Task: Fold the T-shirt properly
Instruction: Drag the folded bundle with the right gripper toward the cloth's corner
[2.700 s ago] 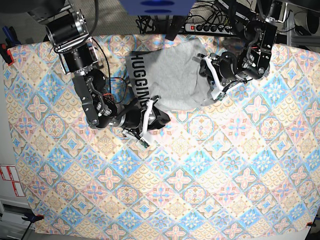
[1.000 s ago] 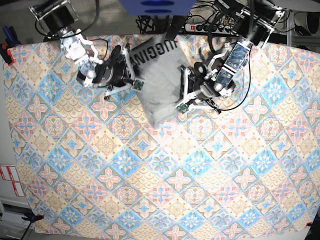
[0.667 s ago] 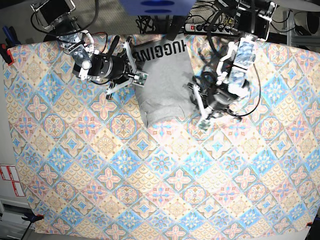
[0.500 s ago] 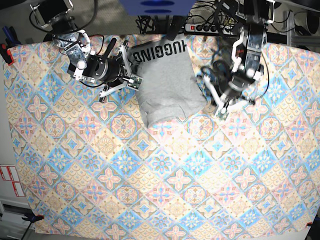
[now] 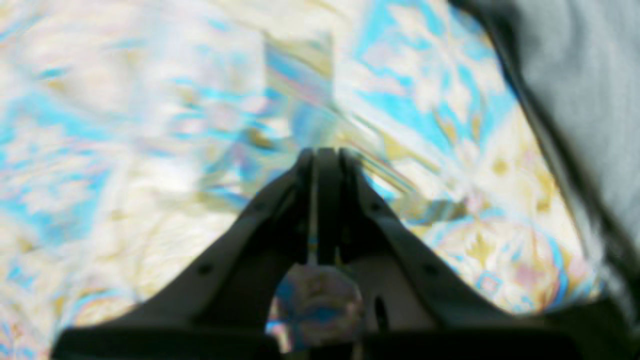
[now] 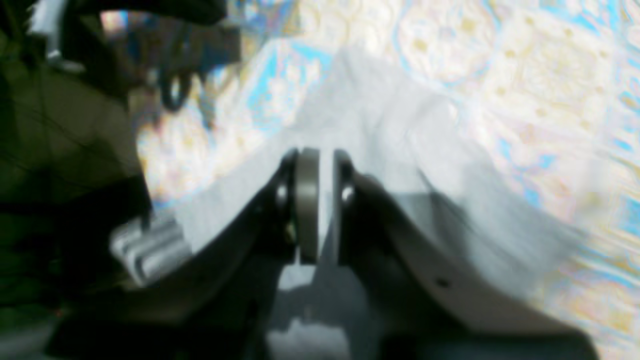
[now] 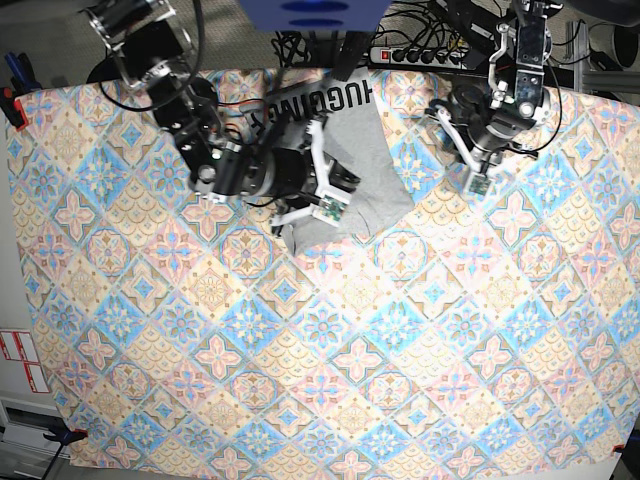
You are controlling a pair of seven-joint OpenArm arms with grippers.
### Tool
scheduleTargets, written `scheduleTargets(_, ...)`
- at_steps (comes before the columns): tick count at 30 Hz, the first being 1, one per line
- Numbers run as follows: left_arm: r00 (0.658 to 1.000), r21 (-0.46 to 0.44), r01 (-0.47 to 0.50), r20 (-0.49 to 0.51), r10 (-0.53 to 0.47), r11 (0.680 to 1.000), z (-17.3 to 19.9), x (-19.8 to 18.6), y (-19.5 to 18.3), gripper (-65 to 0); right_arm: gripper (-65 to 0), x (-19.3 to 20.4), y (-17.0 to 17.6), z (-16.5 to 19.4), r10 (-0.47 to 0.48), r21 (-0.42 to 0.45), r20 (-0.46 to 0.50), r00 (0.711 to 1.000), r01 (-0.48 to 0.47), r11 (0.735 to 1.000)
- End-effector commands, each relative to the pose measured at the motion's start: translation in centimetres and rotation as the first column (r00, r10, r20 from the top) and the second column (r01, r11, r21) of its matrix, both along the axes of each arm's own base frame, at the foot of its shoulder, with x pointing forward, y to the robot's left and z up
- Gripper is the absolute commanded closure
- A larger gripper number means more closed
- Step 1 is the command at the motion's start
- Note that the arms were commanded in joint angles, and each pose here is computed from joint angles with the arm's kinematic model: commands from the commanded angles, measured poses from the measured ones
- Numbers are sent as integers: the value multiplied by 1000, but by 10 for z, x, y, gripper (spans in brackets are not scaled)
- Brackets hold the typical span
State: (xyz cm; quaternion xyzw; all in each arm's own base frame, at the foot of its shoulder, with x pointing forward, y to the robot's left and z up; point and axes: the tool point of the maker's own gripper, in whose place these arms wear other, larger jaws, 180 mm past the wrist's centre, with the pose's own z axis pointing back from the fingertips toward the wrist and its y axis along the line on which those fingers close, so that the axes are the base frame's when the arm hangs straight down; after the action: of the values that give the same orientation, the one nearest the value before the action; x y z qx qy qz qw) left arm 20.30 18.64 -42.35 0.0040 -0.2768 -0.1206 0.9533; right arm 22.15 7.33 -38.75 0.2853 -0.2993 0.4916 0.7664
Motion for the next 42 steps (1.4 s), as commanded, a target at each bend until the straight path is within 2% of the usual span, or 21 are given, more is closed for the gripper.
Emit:
scheduleTargets(1,998,-9,-21,56,22,1000,13,8,3,0,-46,7,9,8,2,41,6,1000,-2,999)
scheduleTargets(3,994,-13,-65,87,66,998,23,9,11,0,-46,9,16,2,-4,46,-23,1000,5,999)
scheduleTargets(8,974,-115,-177,123,191,978,37,9,27,0,-46,16,29,-12,2,35,-76,997,1,999)
scheduleTargets(11,961,-177,-218,132,242,960,42,9,33,0,-46,16,36,-36,1,-1,-153,988,-1,1000)
scheduleTargets(14,955,-215,-234,132,266,948,45,9,35,0,-46,10,36,-61,-18,-37,-242,970,9,999)
scheduleTargets(17,954,-214,-263,87,287,941,43,4,41,0,-46,3,32,-82,-40,-78,-311,949,16,997)
scheduleTargets(22,952,-237,-267,84,293,934,45,7,41,0,-46,6,26,-92,-72,-71,-328,942,51,996)
scheduleTargets(29,952,-238,-265,88,292,934,46,9,40,0,-45,34,-44,-105,-172,-168,-282,944,127,977)
scheduleTargets(36,953,-239,-265,86,292,934,46,9,40,0,-45,73,-126,-102,-347,-228,-226,910,297,927)
scheduleTargets(42,953,-239,-264,87,292,934,46,10,40,0,-45,105,-179,-88,-391,-302,-124,912,341,890)
